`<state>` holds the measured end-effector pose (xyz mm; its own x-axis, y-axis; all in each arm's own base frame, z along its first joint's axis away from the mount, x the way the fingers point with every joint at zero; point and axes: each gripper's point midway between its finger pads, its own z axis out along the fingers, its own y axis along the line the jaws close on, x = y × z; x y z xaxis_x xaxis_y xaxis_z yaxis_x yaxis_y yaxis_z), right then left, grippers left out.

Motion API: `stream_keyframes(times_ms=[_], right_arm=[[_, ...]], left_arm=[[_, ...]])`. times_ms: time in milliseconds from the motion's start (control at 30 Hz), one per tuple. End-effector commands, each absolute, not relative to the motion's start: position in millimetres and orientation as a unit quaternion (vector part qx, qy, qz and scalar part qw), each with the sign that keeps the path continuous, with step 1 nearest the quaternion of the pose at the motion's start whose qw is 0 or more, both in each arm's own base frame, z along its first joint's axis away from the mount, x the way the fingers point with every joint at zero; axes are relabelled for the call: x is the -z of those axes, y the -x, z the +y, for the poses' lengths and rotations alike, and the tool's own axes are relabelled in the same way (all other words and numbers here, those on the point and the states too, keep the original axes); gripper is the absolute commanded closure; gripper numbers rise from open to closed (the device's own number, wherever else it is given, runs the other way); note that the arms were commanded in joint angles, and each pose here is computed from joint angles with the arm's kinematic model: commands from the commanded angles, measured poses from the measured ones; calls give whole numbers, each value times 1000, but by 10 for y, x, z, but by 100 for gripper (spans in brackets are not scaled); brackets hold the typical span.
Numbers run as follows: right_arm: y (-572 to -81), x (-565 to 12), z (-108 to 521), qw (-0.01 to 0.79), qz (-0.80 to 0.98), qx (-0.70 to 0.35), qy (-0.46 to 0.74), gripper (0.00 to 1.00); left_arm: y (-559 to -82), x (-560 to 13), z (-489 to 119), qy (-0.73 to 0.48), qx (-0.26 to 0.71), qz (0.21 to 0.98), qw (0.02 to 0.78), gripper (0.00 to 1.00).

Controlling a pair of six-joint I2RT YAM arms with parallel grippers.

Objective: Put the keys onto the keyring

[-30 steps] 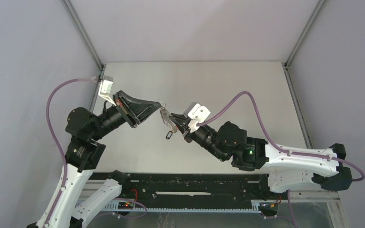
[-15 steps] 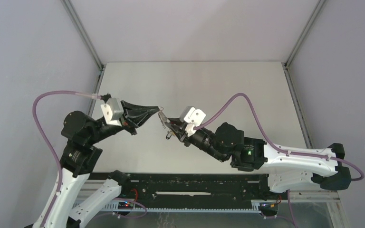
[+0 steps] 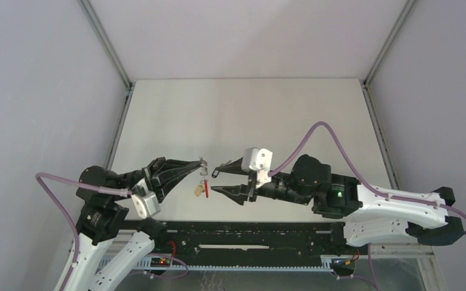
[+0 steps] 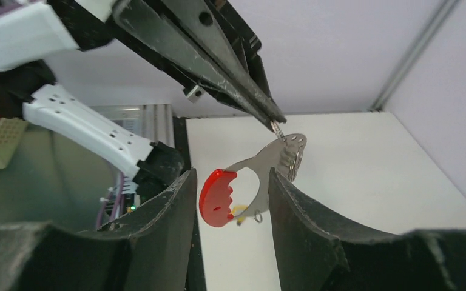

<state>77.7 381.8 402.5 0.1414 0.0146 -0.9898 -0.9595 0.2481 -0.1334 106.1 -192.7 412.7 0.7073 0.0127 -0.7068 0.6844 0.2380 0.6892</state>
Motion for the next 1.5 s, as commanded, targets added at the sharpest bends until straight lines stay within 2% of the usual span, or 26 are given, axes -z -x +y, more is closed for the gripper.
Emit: stream_keyframes(times_ms=[0, 300, 433, 667, 1100, 1167, 1200, 1300, 1400, 1433, 1467], right_arm=[[-599, -4400, 3577, 594, 464, -459, 471, 45], [-597, -4307, 3609, 597, 405, -433, 540, 48], [-453, -4370, 3626, 600, 355, -441, 566, 51], [-356, -4361, 3694, 604, 329, -434, 582, 55], [-529, -4352, 3846, 645, 351, -380, 563, 68], [-524, -4371, 3846, 646, 350, -382, 560, 72], [-521, -4367, 3851, 645, 351, -383, 560, 77], [-520, -4378, 3842, 646, 352, -384, 558, 100], [-510, -4358, 3824, 642, 357, -385, 559, 100], [-515, -4348, 3814, 641, 359, -383, 559, 100], [-512, -4339, 3800, 639, 361, -383, 561, 100]], left_arm=[[-814, -4147, -1965, -623, 204, 195, 730, 100], [-523, -4110, -1980, -652, 225, 137, 712, 100], [-434, -4155, -1986, -654, 239, 126, 706, 100], [-415, -4176, -2015, -653, 271, 143, 693, 100], [-406, -4234, -2031, -643, 301, 168, 684, 100], [-406, -4228, -2030, -643, 302, 170, 683, 100], [-403, -4226, -2028, -642, 302, 170, 683, 100], [-413, -4213, -2030, -641, 303, 174, 683, 100], [-417, -4206, -2028, -639, 305, 179, 683, 100], [-421, -4206, -2025, -637, 307, 185, 683, 96], [-423, -4208, -2023, -634, 311, 192, 682, 80]])
